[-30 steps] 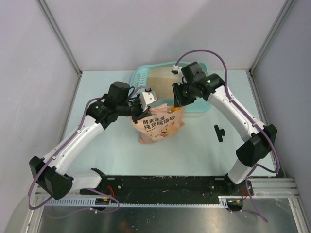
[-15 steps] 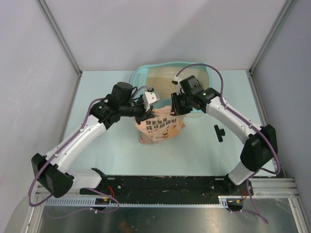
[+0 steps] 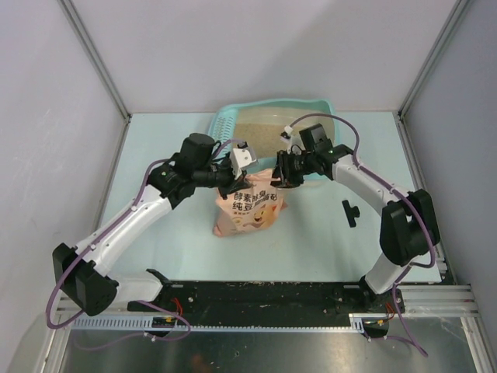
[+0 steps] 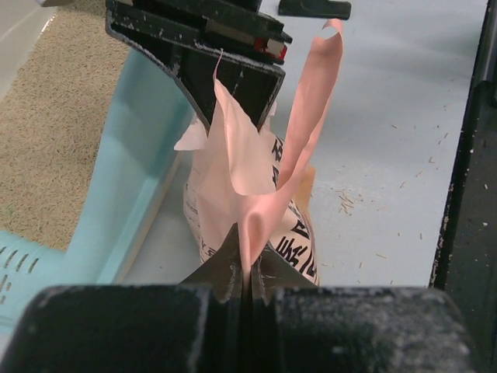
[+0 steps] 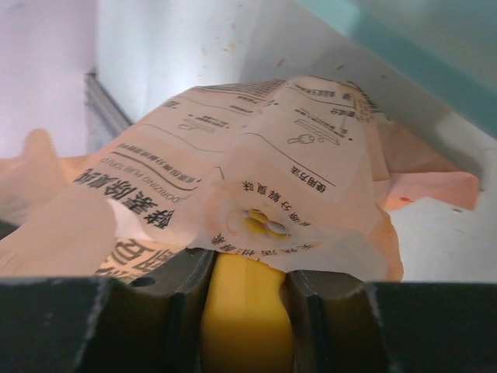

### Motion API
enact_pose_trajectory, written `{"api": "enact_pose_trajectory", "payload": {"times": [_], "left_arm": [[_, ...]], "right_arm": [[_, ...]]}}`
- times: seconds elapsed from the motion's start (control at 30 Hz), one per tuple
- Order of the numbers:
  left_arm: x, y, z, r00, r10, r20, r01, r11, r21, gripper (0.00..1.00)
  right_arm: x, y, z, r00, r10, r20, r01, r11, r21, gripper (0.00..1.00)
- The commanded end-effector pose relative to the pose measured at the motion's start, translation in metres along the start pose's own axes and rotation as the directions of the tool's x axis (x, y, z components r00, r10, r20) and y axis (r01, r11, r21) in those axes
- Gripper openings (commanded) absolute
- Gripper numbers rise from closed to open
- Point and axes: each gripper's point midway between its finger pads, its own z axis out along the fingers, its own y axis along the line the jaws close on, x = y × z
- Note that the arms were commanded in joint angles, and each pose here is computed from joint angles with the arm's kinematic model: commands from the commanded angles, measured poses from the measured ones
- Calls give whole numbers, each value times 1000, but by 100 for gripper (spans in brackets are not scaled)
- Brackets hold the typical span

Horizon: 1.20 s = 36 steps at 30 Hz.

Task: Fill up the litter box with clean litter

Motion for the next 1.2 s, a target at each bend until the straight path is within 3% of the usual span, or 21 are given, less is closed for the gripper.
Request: {"api": "enact_pose_trajectory", "payload": {"times": [0.0, 0.3, 0.63, 0.8, 0.9, 0.93, 1.0, 1.1, 1.17], "left_arm": [[-52, 14, -9, 971, 173, 167, -162, 983, -81, 0], [-57, 9, -35, 944, 288, 162, -268, 954, -135, 1], [-108, 9, -51, 867, 446, 222, -422, 894, -147, 0], [-114, 12, -50, 862, 465, 202, -436, 883, -174, 0], [-113, 13, -47, 858, 476, 194, -448, 877, -174, 0], [-112, 15, -43, 859, 477, 186, -449, 877, -173, 0], [-116, 18, -43, 851, 493, 181, -463, 867, -185, 0], [-124, 24, -46, 840, 514, 175, -478, 853, -211, 0], [-123, 24, -43, 833, 526, 174, -492, 847, -202, 0]], "right_arm": [[4, 57, -26, 986, 101, -131, -141, 927, -349, 0], [-34, 31, -67, 979, 202, -39, -201, 897, -394, 0], [-46, -2, -118, 955, 297, 0, -268, 862, -431, 0], [-52, -18, -115, 953, 303, 23, -266, 868, -419, 0], [-60, -13, -81, 957, 291, 10, -260, 867, -425, 0], [-70, 1, -80, 975, 223, 27, -181, 850, -494, 0], [-82, -1, -102, 969, 238, 63, -176, 847, -502, 0], [-78, -29, -119, 952, 288, 104, -219, 878, -425, 0], [-69, -28, -103, 946, 322, 41, -277, 865, -418, 0]]}}
